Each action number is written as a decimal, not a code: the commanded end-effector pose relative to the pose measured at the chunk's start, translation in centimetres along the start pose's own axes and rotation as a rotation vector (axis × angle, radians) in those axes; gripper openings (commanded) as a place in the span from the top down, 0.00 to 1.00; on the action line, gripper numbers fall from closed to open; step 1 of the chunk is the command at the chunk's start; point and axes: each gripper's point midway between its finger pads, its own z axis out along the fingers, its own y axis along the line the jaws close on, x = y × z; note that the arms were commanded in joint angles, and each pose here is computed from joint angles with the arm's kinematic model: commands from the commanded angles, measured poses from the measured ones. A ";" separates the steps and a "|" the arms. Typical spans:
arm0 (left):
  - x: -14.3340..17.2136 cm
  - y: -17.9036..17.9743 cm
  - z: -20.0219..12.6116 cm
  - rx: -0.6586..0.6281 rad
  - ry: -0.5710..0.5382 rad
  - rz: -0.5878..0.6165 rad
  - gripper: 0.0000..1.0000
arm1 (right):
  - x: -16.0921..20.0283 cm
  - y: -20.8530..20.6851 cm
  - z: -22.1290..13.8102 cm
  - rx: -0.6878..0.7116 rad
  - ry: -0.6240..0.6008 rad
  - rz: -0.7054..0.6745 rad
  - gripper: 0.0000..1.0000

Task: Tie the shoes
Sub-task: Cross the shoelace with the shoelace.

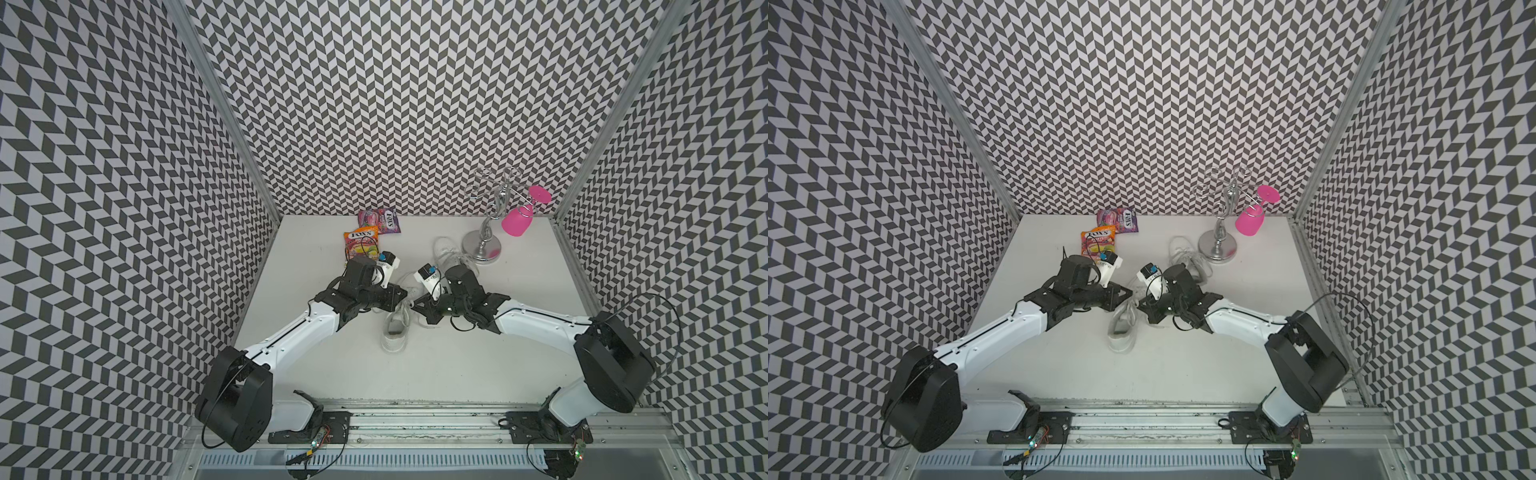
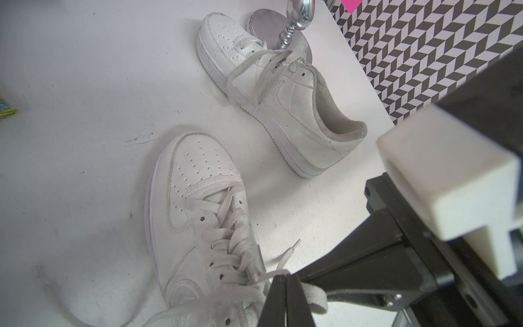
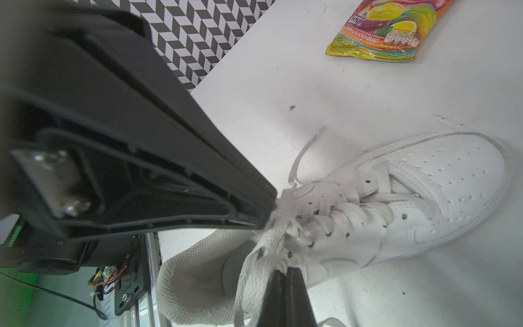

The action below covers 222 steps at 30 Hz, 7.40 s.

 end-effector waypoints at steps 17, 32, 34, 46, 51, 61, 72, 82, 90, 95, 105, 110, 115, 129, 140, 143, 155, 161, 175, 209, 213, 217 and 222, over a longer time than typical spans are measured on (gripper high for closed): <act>-1.8 -1.2 -1.5 0.028 -0.071 0.029 0.93 | -2.7 2.1 0.6 -0.106 -0.098 0.004 1.00; -1.2 -0.6 -1.3 0.002 -0.060 0.017 0.93 | -2.6 -0.3 1.2 -0.027 -0.135 0.077 1.00; -1.2 -0.5 -1.4 -0.003 -0.062 0.017 0.93 | -2.5 -0.6 1.3 -0.014 -0.133 0.080 1.00; -0.8 -0.7 -1.2 0.016 -0.045 0.016 0.93 | -3.3 -0.8 1.3 -0.032 -0.169 0.108 1.00; -0.6 -0.6 -1.1 0.010 -0.039 0.009 0.93 | -3.2 0.3 1.0 -0.097 -0.176 0.120 1.00; -0.4 -0.6 -0.8 0.021 -0.028 -0.001 0.91 | -3.5 2.4 0.5 -0.197 -0.197 0.144 1.00; -0.4 -0.8 -1.2 0.022 -0.036 0.000 0.91 | -4.1 0.3 1.1 -0.111 -0.224 0.176 1.00; 0.0 -1.3 -1.0 0.052 -0.019 -0.008 0.90 | -4.2 0.2 1.6 -0.135 -0.232 0.219 1.00; 0.9 -1.7 -0.4 0.079 0.003 -0.018 0.87 | -4.8 0.9 1.2 -0.183 -0.269 0.253 1.00; 1.2 -1.8 0.0 0.089 0.009 -0.023 0.82 | -4.6 1.4 1.1 -0.214 -0.276 0.272 1.00; -0.5 -1.9 -2.0 0.036 -0.049 0.014 0.59 | -3.7 1.5 0.9 -0.230 -0.280 0.278 1.00; -1.6 -2.0 -3.7 0.005 -0.087 0.033 0.48 | -3.8 1.6 0.8 -0.237 -0.285 0.276 1.00; -2.1 -1.1 -4.3 -0.042 -0.106 0.028 0.43 | -3.8 1.5 0.9 -0.234 -0.287 0.277 1.00; -2.4 1.9 -2.3 0.056 -0.114 -0.101 0.54 | -3.6 1.6 1.0 -0.233 -0.279 0.274 1.00; -0.7 1.5 -1.1 0.143 -0.075 -0.158 0.62 | -3.7 1.7 1.2 -0.235 -0.275 0.271 1.00; -0.3 1.7 -0.9 0.140 -0.067 -0.170 0.64 | -3.7 1.6 1.2 -0.233 -0.275 0.271 1.00; 0.8 0.3 -0.8 0.218 -0.050 -0.188 0.72 | -3.9 1.7 1.2 -0.231 -0.278 0.266 1.00; 0.7 0.1 -0.7 0.229 -0.048 -0.183 0.81 | -3.9 1.7 1.2 -0.228 -0.274 0.262 1.00; -1.0 -0.9 -2.2 0.237 -0.104 -0.138 0.98 | -2.3 0.0 -0.2 -0.078 -0.253 0.210 0.74; -0.4 -0.6 -1.5 0.243 -0.085 -0.163 0.98 | -4.9 3.9 -0.7 -0.274 -0.314 0.136 0.75; -0.3 -0.6 -1.5 0.244 -0.082 -0.164 0.98 | -5.0 4.1 -0.5 -0.285 -0.316 0.141 0.80; -0.3 -0.6 -1.5 0.243 -0.081 -0.163 0.96 | -5.0 4.0 -0.4 -0.279 -0.315 0.145 0.91; -0.5 -0.4 -1.5 0.228 -0.089 -0.162 0.91 | -4.4 3.2 -0.3 -0.230 -0.295 0.154 1.00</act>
